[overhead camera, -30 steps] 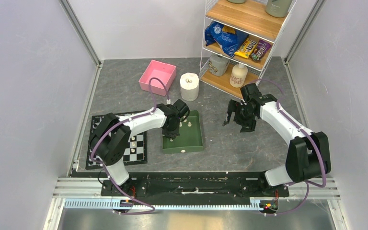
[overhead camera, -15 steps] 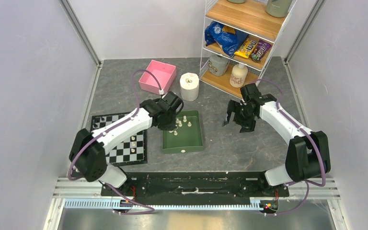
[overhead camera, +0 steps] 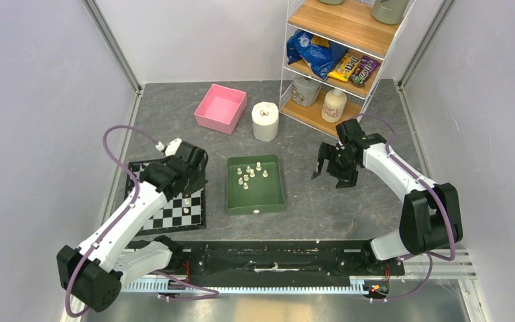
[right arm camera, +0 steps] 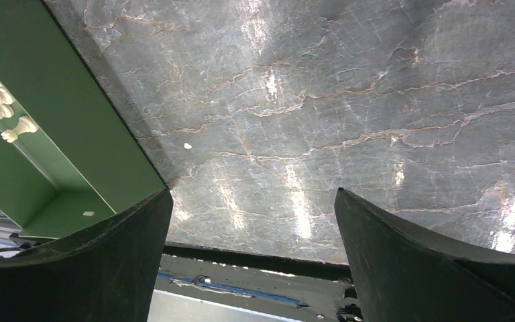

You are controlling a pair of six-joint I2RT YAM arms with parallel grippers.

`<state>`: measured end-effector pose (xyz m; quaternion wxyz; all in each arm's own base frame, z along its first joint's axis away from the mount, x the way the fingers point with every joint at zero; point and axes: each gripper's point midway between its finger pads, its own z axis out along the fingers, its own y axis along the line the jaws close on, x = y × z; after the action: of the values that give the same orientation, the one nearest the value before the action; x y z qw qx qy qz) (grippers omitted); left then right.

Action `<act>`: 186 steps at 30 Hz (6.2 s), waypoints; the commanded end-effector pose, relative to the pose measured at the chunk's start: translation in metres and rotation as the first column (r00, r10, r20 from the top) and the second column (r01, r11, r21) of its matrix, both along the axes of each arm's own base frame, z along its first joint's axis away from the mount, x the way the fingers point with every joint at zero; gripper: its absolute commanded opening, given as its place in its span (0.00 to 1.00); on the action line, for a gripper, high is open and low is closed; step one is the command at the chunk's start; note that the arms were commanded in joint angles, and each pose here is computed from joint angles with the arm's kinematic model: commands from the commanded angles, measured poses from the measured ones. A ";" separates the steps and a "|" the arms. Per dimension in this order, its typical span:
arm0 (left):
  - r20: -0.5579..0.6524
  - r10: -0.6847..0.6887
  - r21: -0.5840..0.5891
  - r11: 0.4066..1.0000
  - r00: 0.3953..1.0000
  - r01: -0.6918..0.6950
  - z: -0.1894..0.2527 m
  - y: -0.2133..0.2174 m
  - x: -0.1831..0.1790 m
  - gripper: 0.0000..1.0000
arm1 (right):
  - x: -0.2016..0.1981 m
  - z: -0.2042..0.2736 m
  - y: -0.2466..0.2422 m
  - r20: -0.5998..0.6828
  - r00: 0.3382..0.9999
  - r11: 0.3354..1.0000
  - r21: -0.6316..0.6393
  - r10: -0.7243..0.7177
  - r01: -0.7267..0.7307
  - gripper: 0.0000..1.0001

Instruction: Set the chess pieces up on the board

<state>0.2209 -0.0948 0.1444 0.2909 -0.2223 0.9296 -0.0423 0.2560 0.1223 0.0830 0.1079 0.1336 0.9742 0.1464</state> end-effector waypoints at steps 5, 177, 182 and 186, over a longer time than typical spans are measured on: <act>-0.110 0.267 -0.030 0.962 0.957 -0.272 -0.049 0.029 -0.032 0.02 | 0.002 0.006 0.003 0.041 0.999 1.000 0.021 0.020 -0.021 0.99; -0.192 -0.423 0.159 0.877 0.886 0.453 -0.066 -0.103 0.103 0.35 | 0.007 0.011 -0.003 0.036 0.999 1.000 0.011 0.012 -0.012 0.99; -0.189 -0.417 0.160 0.880 0.889 0.447 -0.072 -0.105 0.107 0.37 | 0.007 0.011 -0.003 0.034 0.999 1.000 0.011 0.012 -0.012 0.99; -0.199 -0.416 0.152 0.881 0.887 0.447 -0.079 -0.109 0.111 0.38 | 0.006 0.010 -0.003 0.033 0.999 1.000 0.008 0.012 -0.012 0.99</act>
<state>0.3139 -0.1949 0.0623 0.1987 0.0366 0.9793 0.0086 0.2624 0.1218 0.0860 0.1097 0.1267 0.9738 0.1536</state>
